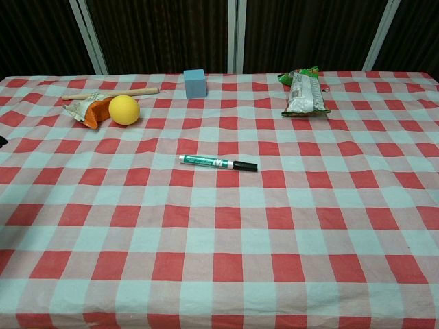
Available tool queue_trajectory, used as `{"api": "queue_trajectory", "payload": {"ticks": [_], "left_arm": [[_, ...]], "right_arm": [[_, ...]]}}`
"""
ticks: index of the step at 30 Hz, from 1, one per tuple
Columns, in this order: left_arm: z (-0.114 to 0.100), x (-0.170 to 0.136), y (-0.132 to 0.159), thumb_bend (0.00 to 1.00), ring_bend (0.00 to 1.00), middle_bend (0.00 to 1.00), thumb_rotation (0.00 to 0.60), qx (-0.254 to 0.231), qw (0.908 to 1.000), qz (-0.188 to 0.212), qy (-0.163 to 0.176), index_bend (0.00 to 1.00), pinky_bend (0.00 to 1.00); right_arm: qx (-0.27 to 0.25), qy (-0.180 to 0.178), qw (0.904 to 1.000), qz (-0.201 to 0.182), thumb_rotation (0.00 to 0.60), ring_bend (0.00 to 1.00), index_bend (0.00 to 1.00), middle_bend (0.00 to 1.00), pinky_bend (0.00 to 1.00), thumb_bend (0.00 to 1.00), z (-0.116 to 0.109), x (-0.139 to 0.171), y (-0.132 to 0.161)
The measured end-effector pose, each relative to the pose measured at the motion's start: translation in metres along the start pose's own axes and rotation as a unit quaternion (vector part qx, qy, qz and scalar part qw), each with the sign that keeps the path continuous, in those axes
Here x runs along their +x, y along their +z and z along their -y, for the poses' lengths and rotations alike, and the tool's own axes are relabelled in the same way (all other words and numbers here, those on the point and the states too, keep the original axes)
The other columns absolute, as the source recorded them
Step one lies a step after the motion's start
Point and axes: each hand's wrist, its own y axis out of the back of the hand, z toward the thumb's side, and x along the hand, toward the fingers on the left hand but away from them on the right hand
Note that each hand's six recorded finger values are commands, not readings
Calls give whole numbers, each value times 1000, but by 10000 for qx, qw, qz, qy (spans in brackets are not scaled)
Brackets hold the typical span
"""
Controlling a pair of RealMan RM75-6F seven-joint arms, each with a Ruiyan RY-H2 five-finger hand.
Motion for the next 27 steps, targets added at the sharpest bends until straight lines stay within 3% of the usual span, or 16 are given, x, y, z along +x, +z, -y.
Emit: {"api": "queue_trajectory", "payload": {"ticks": [13,21,27], "left_arm": [[-5,10,7,65,156,223,600,27,10000,47,-44,229,231],[-10,36,25,76,161,226,600,132,9993,308,-192,230,263],[-16,77,54,83,314,327,600,472,9968,588,-259,307,410]], "right_arm": [[-49,-83,9999,-62,600,0,19,116,0,26,-7,-4,7],[114,-104,9997,-190,600,0,22,117,0,26,-12,-9,11],[167,-163,9994,-242,600,0,24,116,0,26,-18,-16,15]]}}
